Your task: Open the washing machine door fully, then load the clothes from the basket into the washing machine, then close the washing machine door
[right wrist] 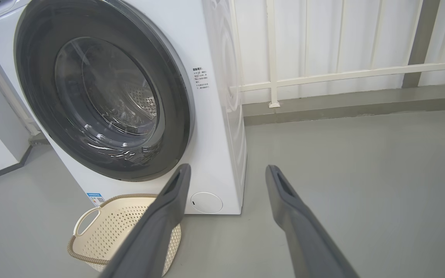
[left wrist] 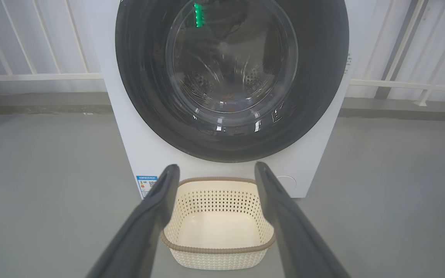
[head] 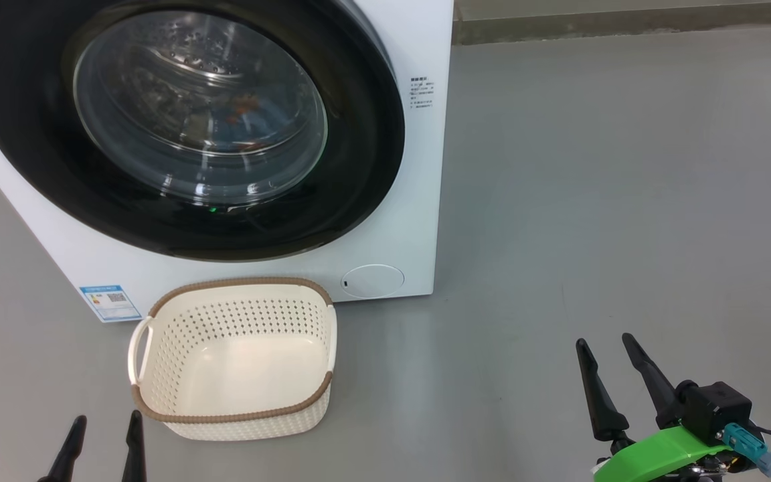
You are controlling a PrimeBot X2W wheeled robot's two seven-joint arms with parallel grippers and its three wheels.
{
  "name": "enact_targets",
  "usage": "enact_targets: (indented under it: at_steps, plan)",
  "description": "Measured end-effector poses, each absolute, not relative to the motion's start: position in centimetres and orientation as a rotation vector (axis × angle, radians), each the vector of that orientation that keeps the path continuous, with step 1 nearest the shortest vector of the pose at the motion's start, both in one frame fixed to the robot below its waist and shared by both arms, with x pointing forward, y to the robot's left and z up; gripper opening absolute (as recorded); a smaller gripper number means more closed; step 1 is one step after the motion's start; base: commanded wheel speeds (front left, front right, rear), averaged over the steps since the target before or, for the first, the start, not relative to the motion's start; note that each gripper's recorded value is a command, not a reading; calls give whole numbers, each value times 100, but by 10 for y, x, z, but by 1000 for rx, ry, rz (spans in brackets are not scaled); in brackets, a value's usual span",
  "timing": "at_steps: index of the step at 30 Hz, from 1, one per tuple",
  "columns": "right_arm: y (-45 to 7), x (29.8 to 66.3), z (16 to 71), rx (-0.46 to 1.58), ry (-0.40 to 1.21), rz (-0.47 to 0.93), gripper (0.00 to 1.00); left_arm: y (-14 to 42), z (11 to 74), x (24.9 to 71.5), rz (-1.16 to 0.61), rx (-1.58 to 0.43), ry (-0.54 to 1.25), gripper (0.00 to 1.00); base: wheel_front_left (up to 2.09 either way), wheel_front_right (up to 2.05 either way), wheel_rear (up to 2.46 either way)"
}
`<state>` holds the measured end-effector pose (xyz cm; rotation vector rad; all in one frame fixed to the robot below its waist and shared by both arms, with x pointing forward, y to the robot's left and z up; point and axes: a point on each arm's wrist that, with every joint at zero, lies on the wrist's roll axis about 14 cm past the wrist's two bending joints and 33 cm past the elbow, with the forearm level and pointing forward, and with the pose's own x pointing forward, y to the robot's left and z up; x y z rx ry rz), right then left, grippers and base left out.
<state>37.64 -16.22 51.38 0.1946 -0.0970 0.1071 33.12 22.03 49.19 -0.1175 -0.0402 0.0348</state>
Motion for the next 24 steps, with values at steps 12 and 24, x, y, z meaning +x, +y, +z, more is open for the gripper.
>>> enact_targets:
  at_steps: [12,24]
  plan:
    - [-161,378,513,195,-93,110,100,219,490,330,26,-119,-34,100,0,0,0]
    - [-160,379,510,195,-86,112,100,221,489,330,32,-118,-29,100,0,0,0]
